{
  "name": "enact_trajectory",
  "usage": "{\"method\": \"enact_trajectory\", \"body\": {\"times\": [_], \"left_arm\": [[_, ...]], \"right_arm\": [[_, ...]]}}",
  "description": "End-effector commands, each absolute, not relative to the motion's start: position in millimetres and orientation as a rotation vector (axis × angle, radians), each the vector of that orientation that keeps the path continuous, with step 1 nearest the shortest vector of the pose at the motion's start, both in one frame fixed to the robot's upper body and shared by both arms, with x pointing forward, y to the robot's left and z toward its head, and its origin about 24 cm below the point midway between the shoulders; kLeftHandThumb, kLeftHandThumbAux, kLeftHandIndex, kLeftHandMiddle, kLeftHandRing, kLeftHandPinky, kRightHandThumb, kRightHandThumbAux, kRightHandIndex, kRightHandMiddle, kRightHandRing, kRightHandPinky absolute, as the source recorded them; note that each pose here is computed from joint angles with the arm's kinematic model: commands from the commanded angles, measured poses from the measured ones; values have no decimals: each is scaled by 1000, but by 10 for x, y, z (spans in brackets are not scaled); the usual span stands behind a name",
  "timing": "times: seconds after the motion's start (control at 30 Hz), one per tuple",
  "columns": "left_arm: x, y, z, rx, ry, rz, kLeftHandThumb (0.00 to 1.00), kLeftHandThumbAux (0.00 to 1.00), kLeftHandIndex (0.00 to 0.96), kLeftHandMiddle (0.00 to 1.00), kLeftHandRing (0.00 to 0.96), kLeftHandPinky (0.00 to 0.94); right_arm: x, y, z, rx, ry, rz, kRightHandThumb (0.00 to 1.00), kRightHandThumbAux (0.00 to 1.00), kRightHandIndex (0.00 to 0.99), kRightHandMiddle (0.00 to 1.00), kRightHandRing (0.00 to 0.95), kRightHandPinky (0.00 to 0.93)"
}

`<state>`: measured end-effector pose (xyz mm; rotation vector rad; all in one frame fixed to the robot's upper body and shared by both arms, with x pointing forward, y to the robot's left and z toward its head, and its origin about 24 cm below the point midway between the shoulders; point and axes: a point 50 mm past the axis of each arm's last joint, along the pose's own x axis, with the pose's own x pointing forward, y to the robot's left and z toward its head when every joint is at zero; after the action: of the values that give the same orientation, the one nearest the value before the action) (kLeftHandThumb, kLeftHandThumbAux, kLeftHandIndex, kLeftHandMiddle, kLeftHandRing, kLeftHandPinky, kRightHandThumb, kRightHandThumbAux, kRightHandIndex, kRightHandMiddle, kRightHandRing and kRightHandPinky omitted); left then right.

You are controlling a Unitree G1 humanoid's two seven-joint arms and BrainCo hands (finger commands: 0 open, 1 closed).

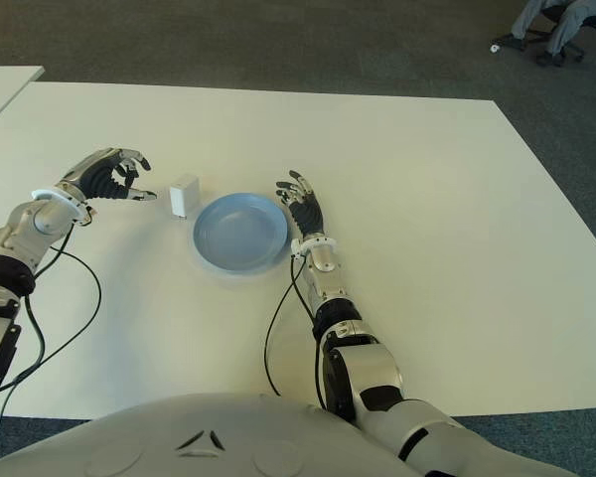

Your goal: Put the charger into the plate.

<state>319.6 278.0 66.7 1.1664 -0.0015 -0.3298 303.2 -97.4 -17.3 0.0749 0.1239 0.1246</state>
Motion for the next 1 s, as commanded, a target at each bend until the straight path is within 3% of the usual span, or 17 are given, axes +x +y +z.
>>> {"method": "enact_trajectory", "body": {"times": [0.03, 0.07, 0.1, 0.13, 0.17, 0.23, 0.33, 0.6, 1.0], "left_arm": [[3274, 2822, 812, 1209, 63, -429, 725, 685, 430, 627, 627, 595], [3288, 2823, 836, 1219, 81, -462, 723, 686, 428, 605, 605, 576], [3295, 2824, 852, 1225, 94, -485, 687, 600, 351, 473, 472, 459], [3300, 2822, 859, 1231, 106, -512, 674, 570, 323, 426, 424, 417], [3303, 2821, 865, 1234, 116, -531, 633, 513, 260, 313, 298, 300], [3318, 2817, 881, 1237, 130, -562, 576, 438, 180, 165, 139, 143], [3375, 2811, 898, 1243, 160, -576, 532, 359, 112, 56, 45, 46], [3426, 2836, 886, 1227, 213, -590, 526, 235, 33, 2, 2, 2], [3426, 2815, 872, 1187, 239, -641, 577, 199, 25, 0, 0, 0]], "right_arm": [[2882, -1006, -410, 70, 249, 107, 0, 580, 117, 298, 277, 242], [2883, -1008, -411, 68, 250, 106, 0, 580, 117, 297, 276, 242], [2883, -1009, -411, 67, 250, 105, 0, 579, 116, 296, 275, 238], [2883, -1009, -412, 65, 250, 105, 0, 579, 116, 296, 275, 237], [2882, -1008, -413, 64, 251, 104, 0, 578, 115, 296, 273, 233], [2882, -1008, -413, 62, 250, 104, 0, 578, 114, 296, 271, 228], [2881, -1004, -412, 61, 249, 105, 0, 580, 113, 296, 269, 224], [2874, -995, -409, 56, 245, 107, 0, 590, 118, 297, 271, 229], [2860, -980, -402, 54, 234, 116, 0, 592, 118, 296, 270, 225]]}}
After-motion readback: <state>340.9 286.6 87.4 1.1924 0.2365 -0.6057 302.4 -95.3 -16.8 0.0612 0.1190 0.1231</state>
